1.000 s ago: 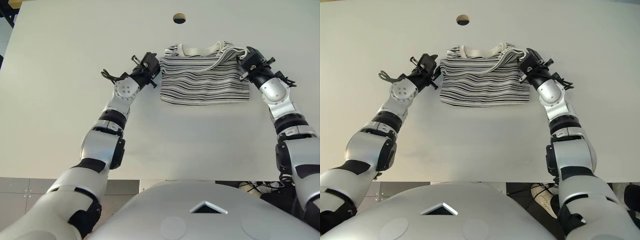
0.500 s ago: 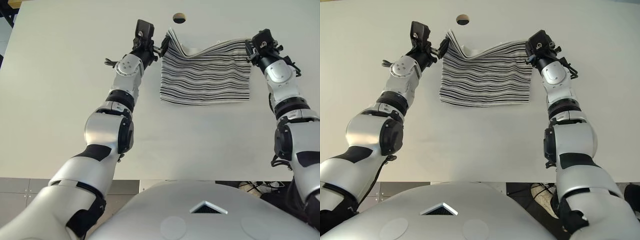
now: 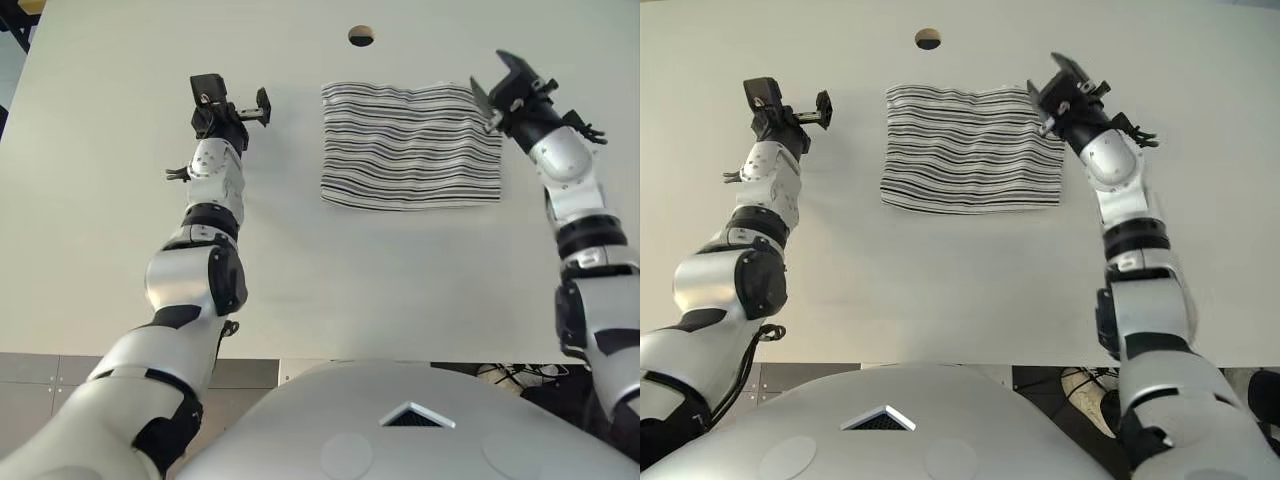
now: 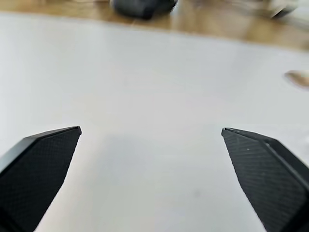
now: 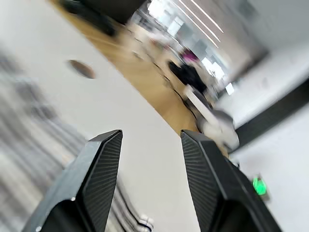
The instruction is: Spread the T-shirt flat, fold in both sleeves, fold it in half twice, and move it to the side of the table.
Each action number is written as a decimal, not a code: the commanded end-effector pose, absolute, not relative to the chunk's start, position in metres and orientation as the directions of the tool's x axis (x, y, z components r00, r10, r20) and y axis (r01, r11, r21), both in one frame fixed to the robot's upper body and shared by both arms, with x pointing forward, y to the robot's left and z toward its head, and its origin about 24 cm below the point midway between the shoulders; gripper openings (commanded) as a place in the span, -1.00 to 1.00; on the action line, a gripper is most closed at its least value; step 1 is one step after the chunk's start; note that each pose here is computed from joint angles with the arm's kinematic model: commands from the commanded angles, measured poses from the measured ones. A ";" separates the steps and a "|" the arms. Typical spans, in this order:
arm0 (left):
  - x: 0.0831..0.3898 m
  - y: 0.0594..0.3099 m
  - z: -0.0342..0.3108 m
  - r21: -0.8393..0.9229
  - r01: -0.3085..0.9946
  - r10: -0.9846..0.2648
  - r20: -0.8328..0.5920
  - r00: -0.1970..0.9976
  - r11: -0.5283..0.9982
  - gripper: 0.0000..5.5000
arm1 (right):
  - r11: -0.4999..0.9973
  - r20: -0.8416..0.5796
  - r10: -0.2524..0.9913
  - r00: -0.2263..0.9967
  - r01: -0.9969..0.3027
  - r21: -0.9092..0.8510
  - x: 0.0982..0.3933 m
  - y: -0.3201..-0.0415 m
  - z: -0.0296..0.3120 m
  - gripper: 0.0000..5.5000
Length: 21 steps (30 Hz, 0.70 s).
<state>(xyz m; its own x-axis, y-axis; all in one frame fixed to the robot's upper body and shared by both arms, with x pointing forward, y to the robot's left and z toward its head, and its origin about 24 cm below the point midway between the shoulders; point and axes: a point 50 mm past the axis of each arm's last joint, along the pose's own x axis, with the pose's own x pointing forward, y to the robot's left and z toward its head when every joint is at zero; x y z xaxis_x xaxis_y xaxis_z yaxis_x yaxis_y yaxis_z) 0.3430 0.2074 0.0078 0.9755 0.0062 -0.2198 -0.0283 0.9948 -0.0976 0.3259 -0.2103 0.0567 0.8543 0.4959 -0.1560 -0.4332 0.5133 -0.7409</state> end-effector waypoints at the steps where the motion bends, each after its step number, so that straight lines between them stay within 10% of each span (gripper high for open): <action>1: 0.319 0.193 0.014 -0.034 0.118 -0.119 -0.009 0.993 0.992 0.99 | 0.109 -0.472 0.513 0.717 -0.600 -0.793 0.286 -0.238 0.035 -0.19; 14: 0.278 0.169 0.050 0.027 0.240 -0.241 0.160 0.957 0.970 0.99 | -0.378 -0.743 0.593 0.310 -0.707 -0.597 0.209 -0.222 0.014 -0.19; 21: 0.271 0.193 0.056 0.066 0.168 -0.177 0.182 0.967 0.984 0.99 | -0.378 -0.558 0.820 0.130 -0.608 -0.698 0.154 -0.140 0.053 -0.19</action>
<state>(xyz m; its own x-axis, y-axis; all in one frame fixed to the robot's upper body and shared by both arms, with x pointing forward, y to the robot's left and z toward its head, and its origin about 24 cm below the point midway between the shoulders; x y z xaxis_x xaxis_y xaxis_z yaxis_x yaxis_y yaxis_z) 0.2720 0.1850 0.0531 0.9639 -0.1976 0.1784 0.1909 0.9801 0.0543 0.1595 -0.1611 0.0466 0.1505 0.7950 -0.5876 -0.6366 -0.3768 -0.6729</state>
